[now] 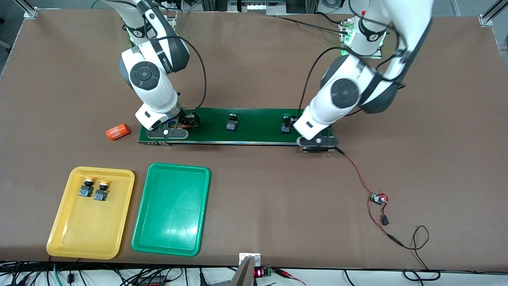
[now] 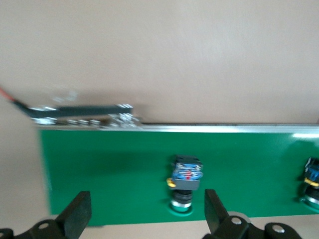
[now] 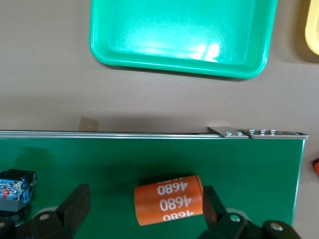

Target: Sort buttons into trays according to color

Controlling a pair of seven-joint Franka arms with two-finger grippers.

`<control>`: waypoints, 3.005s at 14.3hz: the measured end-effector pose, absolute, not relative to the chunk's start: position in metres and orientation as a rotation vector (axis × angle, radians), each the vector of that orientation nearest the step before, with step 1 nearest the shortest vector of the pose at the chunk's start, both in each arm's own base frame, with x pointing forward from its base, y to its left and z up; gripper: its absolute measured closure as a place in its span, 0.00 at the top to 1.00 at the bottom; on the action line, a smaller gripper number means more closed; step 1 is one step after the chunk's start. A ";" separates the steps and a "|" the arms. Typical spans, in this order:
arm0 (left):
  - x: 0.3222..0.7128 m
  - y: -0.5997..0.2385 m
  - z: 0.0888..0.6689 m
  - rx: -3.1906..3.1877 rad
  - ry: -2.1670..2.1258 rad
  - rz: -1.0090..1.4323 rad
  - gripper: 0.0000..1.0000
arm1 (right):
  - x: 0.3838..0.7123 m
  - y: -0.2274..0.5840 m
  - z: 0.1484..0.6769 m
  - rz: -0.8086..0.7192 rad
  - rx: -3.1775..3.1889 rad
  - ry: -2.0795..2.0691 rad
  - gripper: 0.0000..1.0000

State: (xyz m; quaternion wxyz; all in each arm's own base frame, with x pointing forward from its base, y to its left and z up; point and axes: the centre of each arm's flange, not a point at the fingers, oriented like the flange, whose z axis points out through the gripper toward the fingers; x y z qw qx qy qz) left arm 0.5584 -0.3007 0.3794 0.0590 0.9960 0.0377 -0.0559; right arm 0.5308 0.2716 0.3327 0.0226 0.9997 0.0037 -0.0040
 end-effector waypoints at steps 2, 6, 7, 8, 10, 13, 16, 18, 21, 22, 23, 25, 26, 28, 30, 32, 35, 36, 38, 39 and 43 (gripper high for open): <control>0.569 -0.262 0.416 3.038 0.142 -0.096 1.00 | 0.529 0.276 0.329 -0.027 3.106 0.012 1.00; 0.583 -0.167 0.454 3.098 -0.044 -0.119 1.00 | 0.519 0.292 0.322 -0.061 3.117 0.045 1.00; 0.586 -0.144 0.461 3.101 -0.097 -0.141 1.00 | 0.516 0.295 0.318 -0.072 3.116 0.057 1.00; 0.591 -0.121 0.468 3.099 -0.130 -0.149 1.00 | 0.513 0.298 0.315 -0.083 3.114 0.066 1.00; 0.601 -0.076 0.488 3.102 -0.140 -0.142 1.00 | 0.507 0.305 0.308 -0.111 3.118 0.066 1.00; 0.604 -0.027 0.523 3.135 -0.130 -0.161 1.00 | 0.501 0.317 0.296 -0.133 3.134 0.063 1.00; 0.604 -0.020 0.545 3.145 -0.106 -0.157 1.00 | 0.501 0.319 0.287 -0.157 3.150 0.038 1.00; 0.603 -0.019 0.554 3.146 -0.100 -0.155 1.00 | 0.501 0.319 0.286 -0.164 3.153 0.011 1.00; 0.603 -0.026 0.559 3.146 -0.116 -0.145 1.00 | 0.501 0.318 0.285 -0.166 3.151 -0.039 1.00; 0.604 -0.025 0.559 3.146 -0.113 -0.146 1.00 | 0.502 0.317 0.285 -0.167 3.151 -0.044 1.00; 0.604 -0.021 0.558 3.144 -0.100 -0.148 1.00 | 0.502 0.317 0.284 -0.169 3.151 -0.047 1.00; 0.606 -0.007 0.557 3.122 -0.053 -0.143 1.00 | 0.502 0.317 0.280 -0.180 3.152 -0.056 1.00; 0.607 0.004 0.558 3.115 -0.024 -0.132 1.00 | 0.502 0.317 0.278 -0.189 3.154 -0.064 1.00; 0.607 0.025 0.560 3.107 0.031 -0.120 1.00 | 0.501 0.317 0.273 -0.203 3.156 -0.076 1.00; 0.607 0.029 0.563 3.106 0.041 -0.112 1.00 | 0.502 0.317 0.269 -0.210 3.156 -0.090 1.00; 0.607 0.026 0.564 3.105 0.035 -0.110 1.00 | 0.502 0.317 0.266 -0.215 3.154 -0.115 1.00; 0.604 0.028 0.565 3.090 0.043 -0.130 1.00 | 0.502 0.318 0.260 -0.213 3.157 -0.128 1.00; 0.604 0.028 0.565 3.084 0.045 -0.137 1.00 | 0.503 0.318 0.257 -0.213 3.159 -0.130 1.00; 0.602 0.026 0.564 3.058 0.048 -0.161 1.00 | 0.503 0.318 0.250 -0.220 3.159 -0.133 1.00; 0.601 0.024 0.563 3.042 0.050 -0.168 1.00 | 0.503 0.318 0.247 -0.222 3.159 -0.134 1.00; 0.600 0.024 0.563 3.030 0.051 -0.185 1.00 | 0.503 0.318 0.240 -0.226 3.161 -0.138 0.76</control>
